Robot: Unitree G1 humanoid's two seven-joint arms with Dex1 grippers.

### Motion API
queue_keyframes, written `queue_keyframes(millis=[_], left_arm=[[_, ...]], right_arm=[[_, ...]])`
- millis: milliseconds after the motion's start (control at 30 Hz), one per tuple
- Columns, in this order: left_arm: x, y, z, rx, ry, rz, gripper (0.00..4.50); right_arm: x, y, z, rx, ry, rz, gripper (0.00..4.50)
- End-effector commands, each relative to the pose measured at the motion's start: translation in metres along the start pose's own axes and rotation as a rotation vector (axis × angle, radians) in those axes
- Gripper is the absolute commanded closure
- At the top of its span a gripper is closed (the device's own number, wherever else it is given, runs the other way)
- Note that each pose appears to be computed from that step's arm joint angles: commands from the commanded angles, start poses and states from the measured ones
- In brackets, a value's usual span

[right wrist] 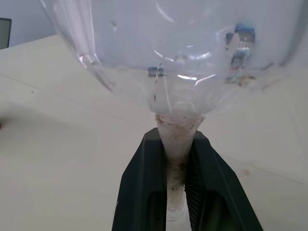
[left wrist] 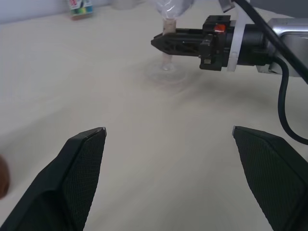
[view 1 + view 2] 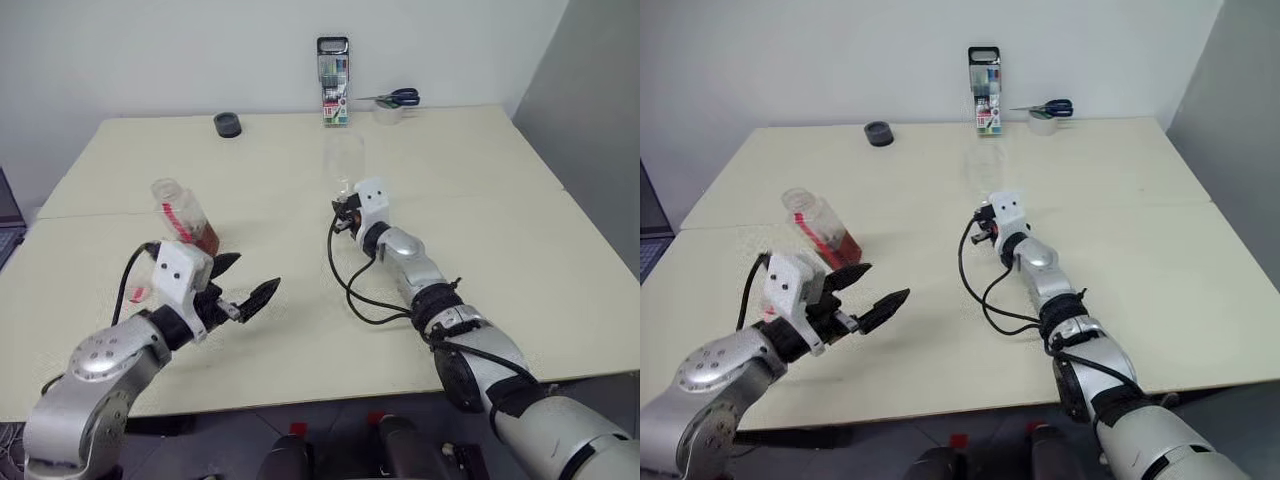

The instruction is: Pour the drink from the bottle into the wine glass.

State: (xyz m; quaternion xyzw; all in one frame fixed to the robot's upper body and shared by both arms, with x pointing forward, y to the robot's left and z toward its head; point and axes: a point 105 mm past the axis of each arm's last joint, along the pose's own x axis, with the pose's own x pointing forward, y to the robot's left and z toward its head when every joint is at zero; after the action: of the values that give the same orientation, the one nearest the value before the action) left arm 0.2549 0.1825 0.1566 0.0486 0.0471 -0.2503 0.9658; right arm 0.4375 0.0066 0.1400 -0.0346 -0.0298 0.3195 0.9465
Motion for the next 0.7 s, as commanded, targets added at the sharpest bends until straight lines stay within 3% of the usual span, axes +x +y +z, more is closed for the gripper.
queue_keyframes(millis=[33, 300, 700], left_arm=[[-0.011, 0.005, 0.017, 0.041, -0.066, 0.110, 0.00], [-0.026, 0.016, 0.013, 0.045, -0.055, 0.190, 0.00], [-0.020, 0.015, 0.010, 0.033, -0.053, 0.173, 0.00]], right_arm=[[0.008, 0.014, 0.017, -0.041, -0.057, 0.050, 4.24], [0.015, 0.030, 0.020, -0.019, -0.049, 0.088, 4.24], [0.015, 0.034, 0.017, -0.022, -0.049, 0.087, 4.24]])
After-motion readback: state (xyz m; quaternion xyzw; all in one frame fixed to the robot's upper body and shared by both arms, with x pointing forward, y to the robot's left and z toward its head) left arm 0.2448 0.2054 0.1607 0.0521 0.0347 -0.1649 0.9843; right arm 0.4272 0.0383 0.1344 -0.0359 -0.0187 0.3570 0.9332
